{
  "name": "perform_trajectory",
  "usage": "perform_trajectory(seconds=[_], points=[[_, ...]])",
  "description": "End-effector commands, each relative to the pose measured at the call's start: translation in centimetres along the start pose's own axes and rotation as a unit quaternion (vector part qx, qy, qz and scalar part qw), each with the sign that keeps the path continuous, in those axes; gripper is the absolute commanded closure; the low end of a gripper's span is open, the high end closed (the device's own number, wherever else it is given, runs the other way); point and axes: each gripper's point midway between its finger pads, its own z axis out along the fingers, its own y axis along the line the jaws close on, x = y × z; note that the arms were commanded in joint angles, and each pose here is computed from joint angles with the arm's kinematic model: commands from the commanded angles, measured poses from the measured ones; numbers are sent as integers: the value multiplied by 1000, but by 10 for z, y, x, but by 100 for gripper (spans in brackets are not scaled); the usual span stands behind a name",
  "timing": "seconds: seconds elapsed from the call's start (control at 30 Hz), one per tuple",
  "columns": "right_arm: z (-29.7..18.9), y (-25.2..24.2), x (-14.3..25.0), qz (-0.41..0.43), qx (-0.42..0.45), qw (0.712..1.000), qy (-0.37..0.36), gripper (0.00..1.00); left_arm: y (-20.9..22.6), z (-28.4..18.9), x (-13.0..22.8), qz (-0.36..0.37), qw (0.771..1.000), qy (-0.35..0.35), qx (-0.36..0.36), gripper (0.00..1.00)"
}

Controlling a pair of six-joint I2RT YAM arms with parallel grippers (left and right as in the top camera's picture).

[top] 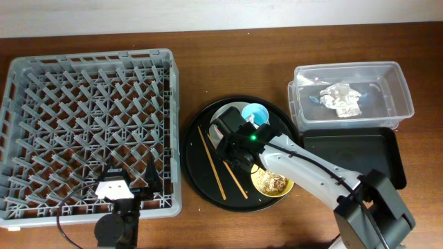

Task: Sort waste into correct bins and load items into the dishwasher rack
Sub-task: 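Reach right gripper to the gold wrapper on the plate and grasp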

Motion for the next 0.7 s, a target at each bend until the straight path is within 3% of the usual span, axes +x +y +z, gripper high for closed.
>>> perform_trajectory(seconds=[0.0,0.27,0.37,0.47,0.5,0.67], points=[[10,7,2,47,1,999,-13,52,1,0,1,8,1000,1,-3,1],[21,-10,-5,34,47,997,-58,57,1,0,1,8,1000,1,-3,1],[20,-14,-11,33,58,995,-78,76,1,0,1,8,1000,1,-3,1],[19,-16,-11,31,61,995,-78,84,1,0,1,8,1000,1,-3,1],[19,-17,-11,16,64,995,-77,96,1,0,1,8,1000,1,-3,1],[-8,-4,-18,-53,38,993,-98,96,1,0,1,8,1000,1,-3,1]])
